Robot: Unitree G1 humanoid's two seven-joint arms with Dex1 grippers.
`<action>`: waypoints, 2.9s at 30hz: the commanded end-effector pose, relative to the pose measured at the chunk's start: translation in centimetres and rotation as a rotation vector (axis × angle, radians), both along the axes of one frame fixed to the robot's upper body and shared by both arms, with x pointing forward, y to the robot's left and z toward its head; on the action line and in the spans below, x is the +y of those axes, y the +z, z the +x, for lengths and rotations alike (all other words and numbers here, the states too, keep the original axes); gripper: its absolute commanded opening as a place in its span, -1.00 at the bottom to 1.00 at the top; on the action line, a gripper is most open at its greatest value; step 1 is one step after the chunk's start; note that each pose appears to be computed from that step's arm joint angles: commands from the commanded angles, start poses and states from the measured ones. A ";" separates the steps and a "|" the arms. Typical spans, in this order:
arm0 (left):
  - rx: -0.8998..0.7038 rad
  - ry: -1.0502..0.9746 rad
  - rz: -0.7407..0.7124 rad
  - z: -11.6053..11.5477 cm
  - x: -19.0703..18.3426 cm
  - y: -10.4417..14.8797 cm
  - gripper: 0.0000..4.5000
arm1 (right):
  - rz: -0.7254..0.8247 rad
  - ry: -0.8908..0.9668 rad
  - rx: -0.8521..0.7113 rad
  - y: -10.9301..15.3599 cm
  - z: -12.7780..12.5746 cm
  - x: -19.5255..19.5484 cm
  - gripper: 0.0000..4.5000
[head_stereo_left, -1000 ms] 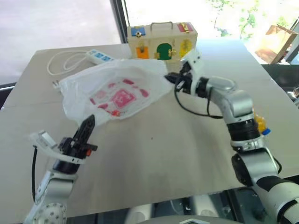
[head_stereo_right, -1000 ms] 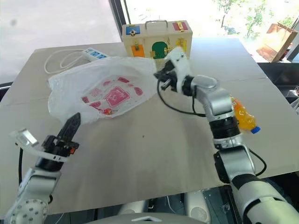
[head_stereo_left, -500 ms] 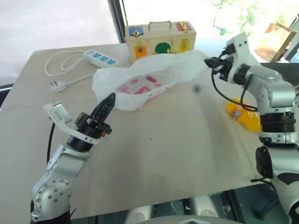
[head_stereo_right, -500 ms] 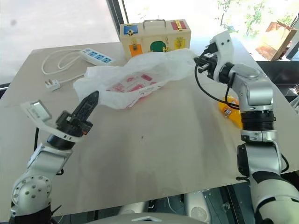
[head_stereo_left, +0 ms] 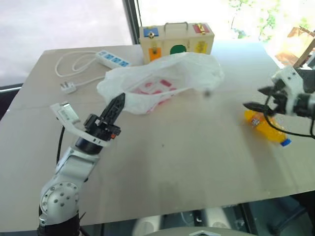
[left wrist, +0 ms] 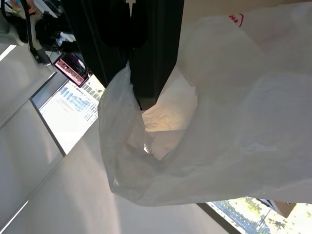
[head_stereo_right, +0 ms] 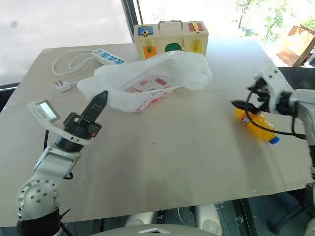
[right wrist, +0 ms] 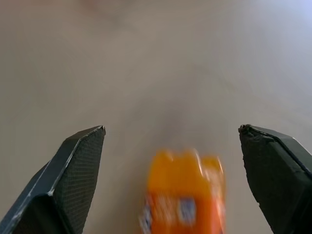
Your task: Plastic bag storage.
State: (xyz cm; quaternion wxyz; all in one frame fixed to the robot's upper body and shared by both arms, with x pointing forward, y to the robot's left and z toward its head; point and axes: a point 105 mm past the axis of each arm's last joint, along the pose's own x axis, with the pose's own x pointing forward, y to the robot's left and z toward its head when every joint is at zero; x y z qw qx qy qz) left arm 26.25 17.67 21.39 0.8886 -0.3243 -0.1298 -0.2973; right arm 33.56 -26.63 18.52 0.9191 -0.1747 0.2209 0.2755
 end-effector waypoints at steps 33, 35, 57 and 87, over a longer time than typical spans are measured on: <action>-0.032 -0.032 -0.020 -0.5 -2.6 -0.3 -1.00 | 0.121 0.544 -0.052 3.8 -0.5 16.3 0.14; -0.032 -0.061 0.005 -0.8 -3.3 -0.6 -1.00 | 0.077 0.558 -0.044 2.9 0.5 17.6 0.14; -0.033 -0.068 0.002 -1.9 -4.2 -2.1 -1.00 | 0.534 0.376 0.026 6.1 7.5 30.8 0.99; -0.018 -0.090 0.012 -0.6 -4.1 -2.3 -1.00 | 0.282 0.226 -0.301 6.3 6.9 15.1 0.99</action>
